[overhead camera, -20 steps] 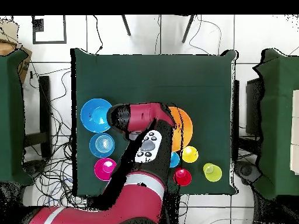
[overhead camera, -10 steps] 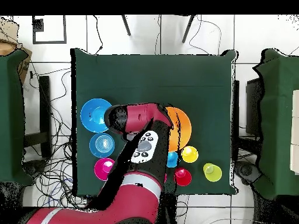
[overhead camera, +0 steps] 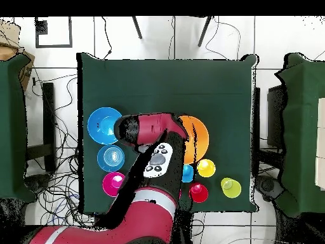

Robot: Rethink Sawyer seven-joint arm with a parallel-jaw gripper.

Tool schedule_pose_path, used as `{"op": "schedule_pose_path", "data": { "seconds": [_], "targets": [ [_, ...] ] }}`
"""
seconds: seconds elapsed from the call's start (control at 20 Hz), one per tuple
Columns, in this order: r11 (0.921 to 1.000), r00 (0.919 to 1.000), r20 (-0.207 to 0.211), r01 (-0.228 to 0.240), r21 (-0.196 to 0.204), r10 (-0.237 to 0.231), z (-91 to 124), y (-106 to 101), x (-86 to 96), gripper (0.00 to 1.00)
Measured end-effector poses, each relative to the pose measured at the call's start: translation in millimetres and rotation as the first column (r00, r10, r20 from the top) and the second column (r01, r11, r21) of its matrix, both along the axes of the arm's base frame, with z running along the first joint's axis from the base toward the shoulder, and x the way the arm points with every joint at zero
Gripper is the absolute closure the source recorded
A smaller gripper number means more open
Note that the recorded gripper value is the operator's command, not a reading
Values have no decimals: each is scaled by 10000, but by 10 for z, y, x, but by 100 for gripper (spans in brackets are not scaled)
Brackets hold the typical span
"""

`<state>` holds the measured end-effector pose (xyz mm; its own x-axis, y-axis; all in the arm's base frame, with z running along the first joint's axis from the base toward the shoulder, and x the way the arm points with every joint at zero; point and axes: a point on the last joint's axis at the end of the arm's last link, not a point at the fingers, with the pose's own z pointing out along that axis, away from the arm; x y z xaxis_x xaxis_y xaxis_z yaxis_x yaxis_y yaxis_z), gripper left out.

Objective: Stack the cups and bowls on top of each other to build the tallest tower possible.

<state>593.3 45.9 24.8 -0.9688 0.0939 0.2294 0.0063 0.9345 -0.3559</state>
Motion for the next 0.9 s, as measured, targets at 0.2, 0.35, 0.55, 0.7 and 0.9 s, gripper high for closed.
{"op": "schedule_pose_path", "data": {
  "seconds": [0.2, 0.35, 0.55, 0.7, 0.9],
  "targets": [
    [10000, 9998, 173, -8, 45, 8, -14, -5, 11, 100],
    [10000, 9998, 216, 26, 85, -28, -26, 0, -2, 100],
    [9998, 9997, 196, 139, 156, -142, -39, 13, -30, 100],
    [9995, 9996, 137, 245, 208, -248, -49, 22, -60, 100],
    [9992, 9995, 96, 311, 241, -313, -56, 29, -82, 100]
  ]
}}
